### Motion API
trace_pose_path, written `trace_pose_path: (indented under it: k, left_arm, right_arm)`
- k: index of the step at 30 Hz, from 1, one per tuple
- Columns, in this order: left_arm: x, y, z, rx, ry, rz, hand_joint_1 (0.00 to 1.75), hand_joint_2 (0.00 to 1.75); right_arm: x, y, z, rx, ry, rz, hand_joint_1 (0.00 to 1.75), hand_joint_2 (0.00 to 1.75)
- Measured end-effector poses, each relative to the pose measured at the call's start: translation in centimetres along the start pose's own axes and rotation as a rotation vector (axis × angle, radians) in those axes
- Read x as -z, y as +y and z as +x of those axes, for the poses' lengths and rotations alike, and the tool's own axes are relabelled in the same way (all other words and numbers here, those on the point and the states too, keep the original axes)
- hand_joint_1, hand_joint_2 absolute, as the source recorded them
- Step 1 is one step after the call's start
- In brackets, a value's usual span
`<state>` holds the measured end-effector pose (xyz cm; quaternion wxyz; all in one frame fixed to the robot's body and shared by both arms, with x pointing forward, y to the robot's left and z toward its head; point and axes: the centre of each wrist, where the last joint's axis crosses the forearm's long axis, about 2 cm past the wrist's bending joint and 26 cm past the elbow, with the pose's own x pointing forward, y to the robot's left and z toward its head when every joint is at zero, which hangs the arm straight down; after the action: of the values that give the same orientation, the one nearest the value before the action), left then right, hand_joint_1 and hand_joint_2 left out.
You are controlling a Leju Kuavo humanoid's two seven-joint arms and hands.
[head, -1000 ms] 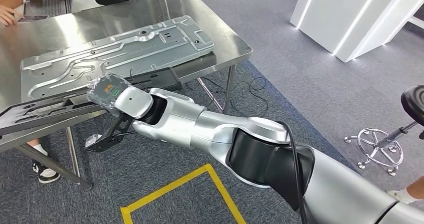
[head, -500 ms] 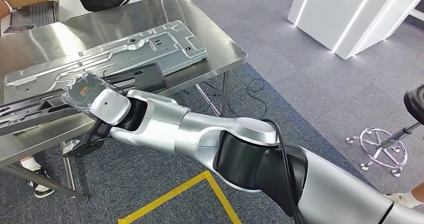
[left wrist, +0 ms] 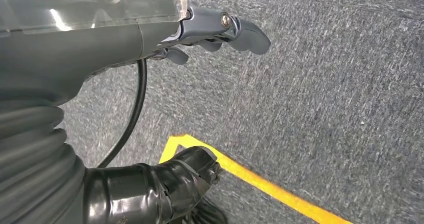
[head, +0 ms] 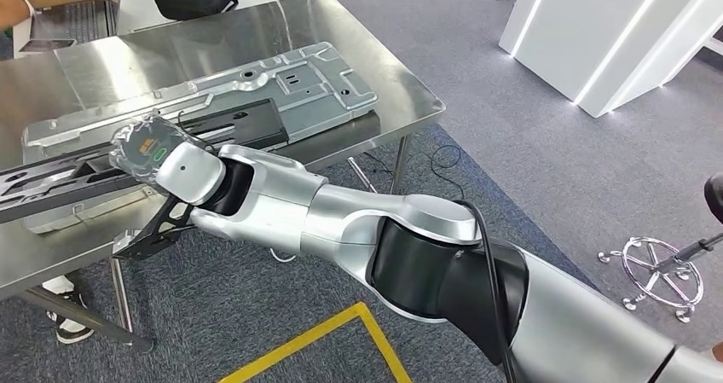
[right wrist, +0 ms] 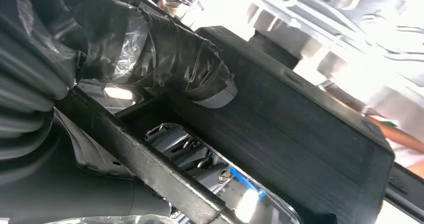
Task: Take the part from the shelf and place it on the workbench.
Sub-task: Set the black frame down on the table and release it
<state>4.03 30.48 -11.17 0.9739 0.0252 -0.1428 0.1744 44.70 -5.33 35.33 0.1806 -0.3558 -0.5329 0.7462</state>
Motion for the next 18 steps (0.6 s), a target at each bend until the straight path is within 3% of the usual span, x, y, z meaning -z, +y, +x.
trace_pose_path:
  k: [7,18]
  left_arm:
    - [0.0,0.2,-0.1,0.017,0.036,0.032,0.00,1.75]
    - [0.0,0.8,-0.2,0.008,0.036,0.035,0.00,1.75]
  right_arm:
    - [-0.7,2.7,-1.5,0.040,-0.002,0.016,1.75,1.75]
    - [-0.9,3.0,-2.2,0.046,-0.021,0.019,1.75,1.75]
